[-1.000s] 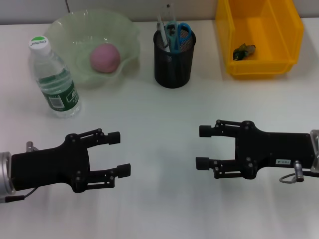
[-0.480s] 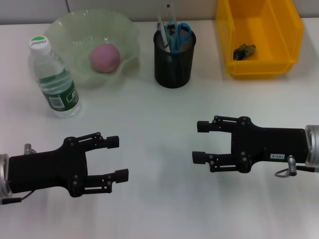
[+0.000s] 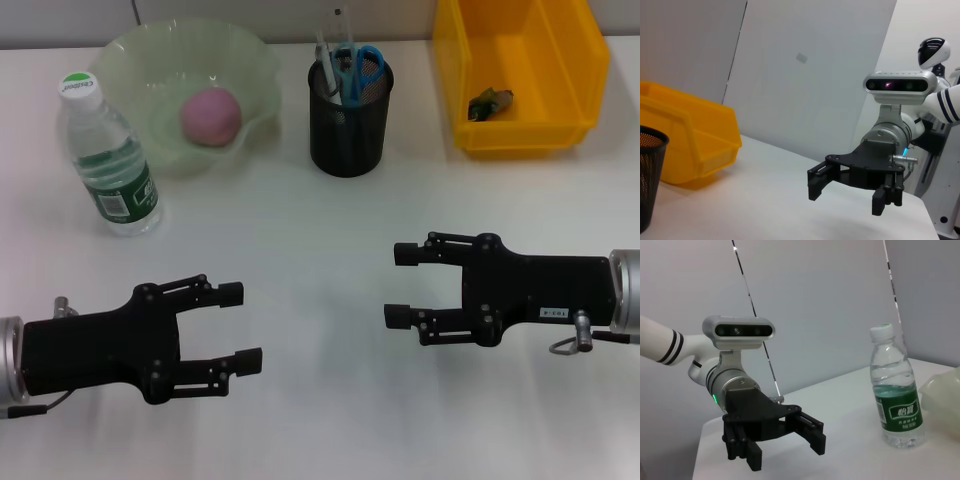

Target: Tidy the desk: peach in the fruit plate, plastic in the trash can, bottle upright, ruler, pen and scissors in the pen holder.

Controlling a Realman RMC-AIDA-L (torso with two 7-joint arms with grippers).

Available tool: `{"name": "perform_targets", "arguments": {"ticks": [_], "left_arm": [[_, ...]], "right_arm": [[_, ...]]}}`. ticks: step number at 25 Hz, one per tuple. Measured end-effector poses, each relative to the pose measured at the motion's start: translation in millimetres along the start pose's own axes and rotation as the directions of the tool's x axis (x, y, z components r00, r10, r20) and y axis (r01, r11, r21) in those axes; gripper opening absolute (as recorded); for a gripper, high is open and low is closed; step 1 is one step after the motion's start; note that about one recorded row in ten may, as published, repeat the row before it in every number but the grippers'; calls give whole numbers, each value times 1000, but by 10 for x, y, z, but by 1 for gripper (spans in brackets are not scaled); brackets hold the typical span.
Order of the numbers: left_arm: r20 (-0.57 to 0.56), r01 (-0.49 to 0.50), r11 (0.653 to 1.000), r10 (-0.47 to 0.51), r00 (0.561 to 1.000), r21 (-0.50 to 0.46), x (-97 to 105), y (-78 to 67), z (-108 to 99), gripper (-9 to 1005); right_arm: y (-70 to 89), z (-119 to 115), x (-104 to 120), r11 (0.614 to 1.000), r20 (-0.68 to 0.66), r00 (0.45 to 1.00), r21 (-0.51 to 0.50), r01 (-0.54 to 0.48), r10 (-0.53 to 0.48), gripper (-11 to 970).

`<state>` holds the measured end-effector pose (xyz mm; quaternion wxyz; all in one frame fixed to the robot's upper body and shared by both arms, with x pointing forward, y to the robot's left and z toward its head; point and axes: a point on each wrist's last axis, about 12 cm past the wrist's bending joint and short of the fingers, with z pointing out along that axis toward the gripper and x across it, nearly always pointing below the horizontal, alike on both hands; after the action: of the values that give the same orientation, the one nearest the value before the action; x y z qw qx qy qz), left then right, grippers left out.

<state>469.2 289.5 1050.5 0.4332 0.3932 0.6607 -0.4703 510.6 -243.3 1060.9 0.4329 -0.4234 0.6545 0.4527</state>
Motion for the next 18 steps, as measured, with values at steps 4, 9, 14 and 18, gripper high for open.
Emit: {"name": "perform_targets", "arguments": {"ticks": [4, 9, 14, 18], "left_arm": [[0, 1, 1000, -1, 1000, 1, 2, -3, -5, 829], [0, 2, 1000, -2, 1000, 1, 4, -4, -3, 829], [4, 0, 1000, 0, 1000, 8, -8, -2, 25, 829], [6, 0, 1000, 0, 1000, 11, -11, -2, 41, 829]], "right_arm": [[5, 6, 6, 1000, -2, 1000, -2, -2, 2, 787], [8, 7, 11, 1000, -4, 1000, -3, -6, 6, 787], [12, 6, 21, 1000, -13, 1000, -7, -10, 10, 787], [11, -3, 23, 1000, -16, 1000, -7, -10, 10, 787]]}}
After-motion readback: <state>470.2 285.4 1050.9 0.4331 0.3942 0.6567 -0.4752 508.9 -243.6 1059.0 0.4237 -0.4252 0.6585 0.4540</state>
